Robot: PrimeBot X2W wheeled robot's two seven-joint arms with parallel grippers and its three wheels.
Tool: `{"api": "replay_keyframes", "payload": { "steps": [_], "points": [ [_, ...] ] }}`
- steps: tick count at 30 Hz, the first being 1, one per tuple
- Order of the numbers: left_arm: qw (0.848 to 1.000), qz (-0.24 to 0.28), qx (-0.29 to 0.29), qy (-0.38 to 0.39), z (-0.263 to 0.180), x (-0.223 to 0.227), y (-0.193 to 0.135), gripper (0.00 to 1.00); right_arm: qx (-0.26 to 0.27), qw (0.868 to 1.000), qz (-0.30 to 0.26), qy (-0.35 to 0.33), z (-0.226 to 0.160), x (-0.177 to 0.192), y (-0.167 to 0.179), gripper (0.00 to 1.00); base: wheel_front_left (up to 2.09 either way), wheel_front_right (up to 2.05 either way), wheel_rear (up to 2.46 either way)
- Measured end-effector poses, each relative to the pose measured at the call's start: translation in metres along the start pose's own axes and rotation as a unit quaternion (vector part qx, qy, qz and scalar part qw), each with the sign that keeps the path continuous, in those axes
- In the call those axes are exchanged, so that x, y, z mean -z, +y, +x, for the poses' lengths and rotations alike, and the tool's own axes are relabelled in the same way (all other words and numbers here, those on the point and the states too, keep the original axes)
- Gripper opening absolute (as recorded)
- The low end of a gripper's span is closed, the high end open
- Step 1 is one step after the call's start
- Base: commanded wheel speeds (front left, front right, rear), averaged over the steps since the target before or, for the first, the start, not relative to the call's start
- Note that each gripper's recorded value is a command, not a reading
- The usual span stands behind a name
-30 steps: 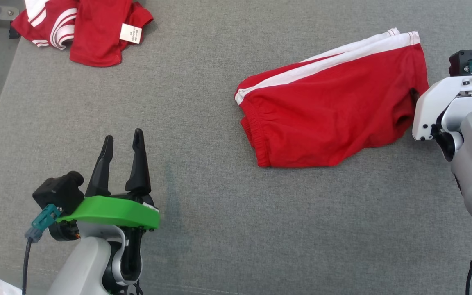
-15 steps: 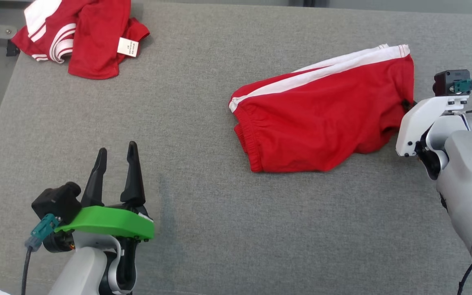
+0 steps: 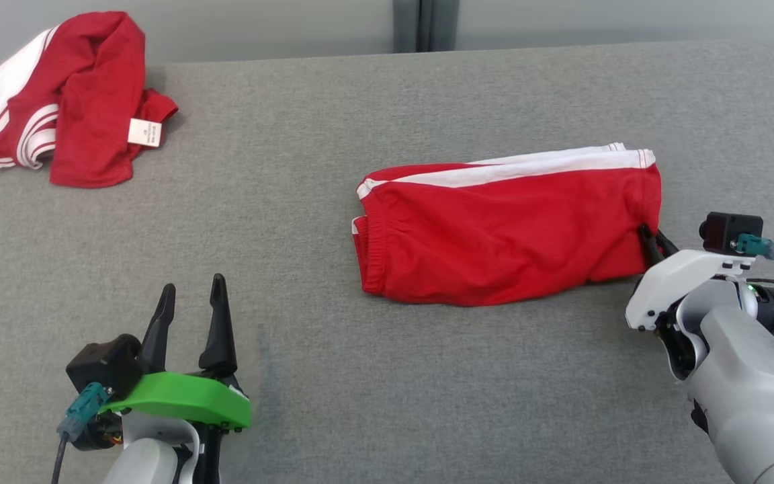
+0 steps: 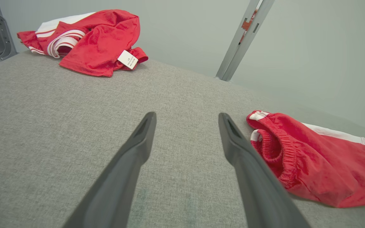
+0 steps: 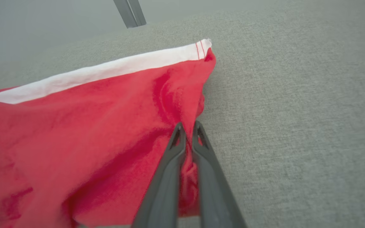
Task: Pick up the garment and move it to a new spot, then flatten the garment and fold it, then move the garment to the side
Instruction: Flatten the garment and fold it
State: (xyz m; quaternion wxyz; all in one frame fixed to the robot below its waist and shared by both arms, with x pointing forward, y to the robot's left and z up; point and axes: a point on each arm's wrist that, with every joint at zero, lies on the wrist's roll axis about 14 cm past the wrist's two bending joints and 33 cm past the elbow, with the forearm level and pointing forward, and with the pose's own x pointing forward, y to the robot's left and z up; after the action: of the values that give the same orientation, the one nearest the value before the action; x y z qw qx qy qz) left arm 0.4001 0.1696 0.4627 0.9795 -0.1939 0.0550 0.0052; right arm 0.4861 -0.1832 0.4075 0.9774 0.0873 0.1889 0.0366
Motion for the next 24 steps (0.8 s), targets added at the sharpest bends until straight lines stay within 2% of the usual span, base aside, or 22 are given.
{"api": "replay_keyframes", "payload": {
  "steps": [7,16,21,24],
  "points": [
    [1.000,0.010,0.021,0.002,0.001,0.004,-0.014,1.00,0.028,0.999,0.016,-0.034,-0.029,-0.005,-0.023,0.00,0.00,0.00,0.00],
    [0.999,0.009,0.034,0.000,-0.002,0.005,-0.023,1.00,0.040,0.997,0.026,-0.053,-0.039,-0.013,-0.030,0.00,0.00,0.00,0.00],
    [1.000,0.009,0.026,-0.005,-0.005,0.002,-0.018,1.00,0.009,0.997,0.016,-0.069,-0.030,-0.024,-0.006,0.00,0.00,0.00,0.00],
    [1.000,0.008,0.020,-0.011,-0.007,-0.001,-0.016,1.00,-0.035,0.996,0.000,-0.082,-0.025,-0.033,0.029,0.00,0.00,0.00,0.00]
  ]
}}
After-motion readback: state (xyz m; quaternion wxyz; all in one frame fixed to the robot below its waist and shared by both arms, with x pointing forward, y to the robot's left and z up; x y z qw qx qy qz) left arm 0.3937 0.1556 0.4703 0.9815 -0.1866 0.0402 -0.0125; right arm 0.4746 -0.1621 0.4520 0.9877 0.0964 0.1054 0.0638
